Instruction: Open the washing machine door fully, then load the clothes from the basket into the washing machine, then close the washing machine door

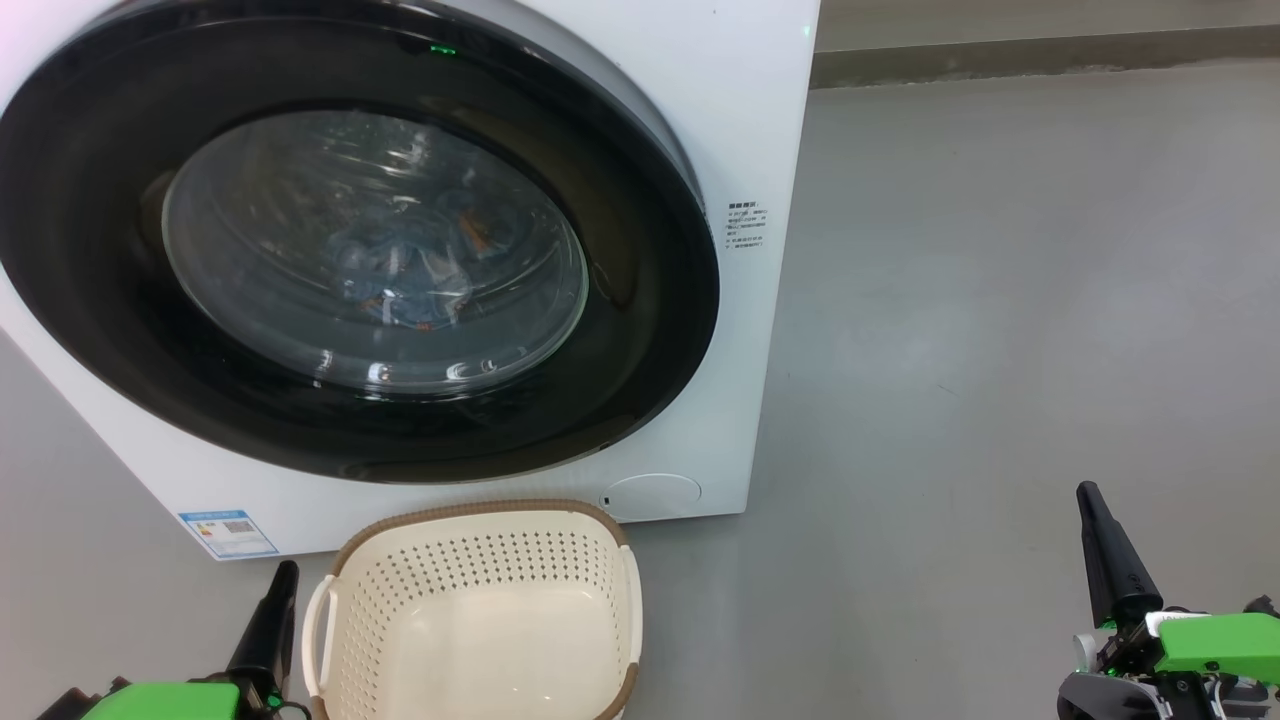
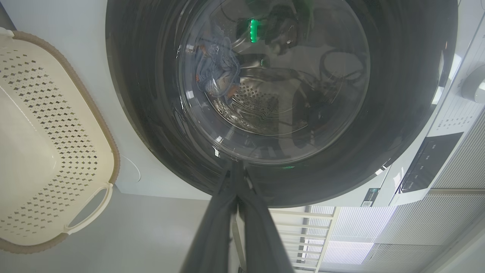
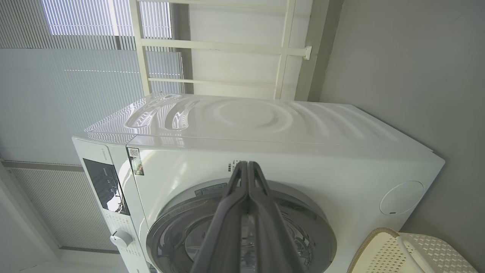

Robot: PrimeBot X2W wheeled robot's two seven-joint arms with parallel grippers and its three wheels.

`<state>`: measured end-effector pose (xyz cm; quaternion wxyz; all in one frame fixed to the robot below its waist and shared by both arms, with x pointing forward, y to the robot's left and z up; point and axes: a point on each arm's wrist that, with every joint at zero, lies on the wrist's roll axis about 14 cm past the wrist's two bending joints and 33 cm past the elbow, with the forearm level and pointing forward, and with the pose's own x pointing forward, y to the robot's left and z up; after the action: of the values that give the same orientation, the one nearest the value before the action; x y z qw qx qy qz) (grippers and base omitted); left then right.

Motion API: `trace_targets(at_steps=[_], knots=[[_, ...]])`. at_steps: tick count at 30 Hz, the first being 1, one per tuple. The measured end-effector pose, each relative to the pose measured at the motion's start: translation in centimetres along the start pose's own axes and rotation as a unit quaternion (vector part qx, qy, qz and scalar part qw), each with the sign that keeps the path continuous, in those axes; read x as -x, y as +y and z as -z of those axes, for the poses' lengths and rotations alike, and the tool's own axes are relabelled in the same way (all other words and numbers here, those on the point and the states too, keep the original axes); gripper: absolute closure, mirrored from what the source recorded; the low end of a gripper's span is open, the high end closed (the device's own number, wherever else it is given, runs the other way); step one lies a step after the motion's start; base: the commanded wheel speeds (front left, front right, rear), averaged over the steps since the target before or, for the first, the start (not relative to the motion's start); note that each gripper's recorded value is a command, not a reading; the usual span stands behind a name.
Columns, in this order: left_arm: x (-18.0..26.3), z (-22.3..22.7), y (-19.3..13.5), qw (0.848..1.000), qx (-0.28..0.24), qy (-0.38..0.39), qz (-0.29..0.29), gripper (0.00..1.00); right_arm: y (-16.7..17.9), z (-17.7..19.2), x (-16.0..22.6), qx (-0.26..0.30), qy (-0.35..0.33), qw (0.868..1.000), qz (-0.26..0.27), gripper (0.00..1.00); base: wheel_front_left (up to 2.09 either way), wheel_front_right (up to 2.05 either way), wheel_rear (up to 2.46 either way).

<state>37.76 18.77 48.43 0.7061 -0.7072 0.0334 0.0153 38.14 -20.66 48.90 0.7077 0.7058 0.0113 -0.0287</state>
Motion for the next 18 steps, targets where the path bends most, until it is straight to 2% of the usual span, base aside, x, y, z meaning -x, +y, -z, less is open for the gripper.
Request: trace_targets(at_steps=[18], knots=[[0.0,0.0,0.0,1.0,0.0,0.0,0.0,1.0,0.0,0.04,0.0,-0.001,0.0,1.0,0.0,1.0,0.0,0.0,0.0]])
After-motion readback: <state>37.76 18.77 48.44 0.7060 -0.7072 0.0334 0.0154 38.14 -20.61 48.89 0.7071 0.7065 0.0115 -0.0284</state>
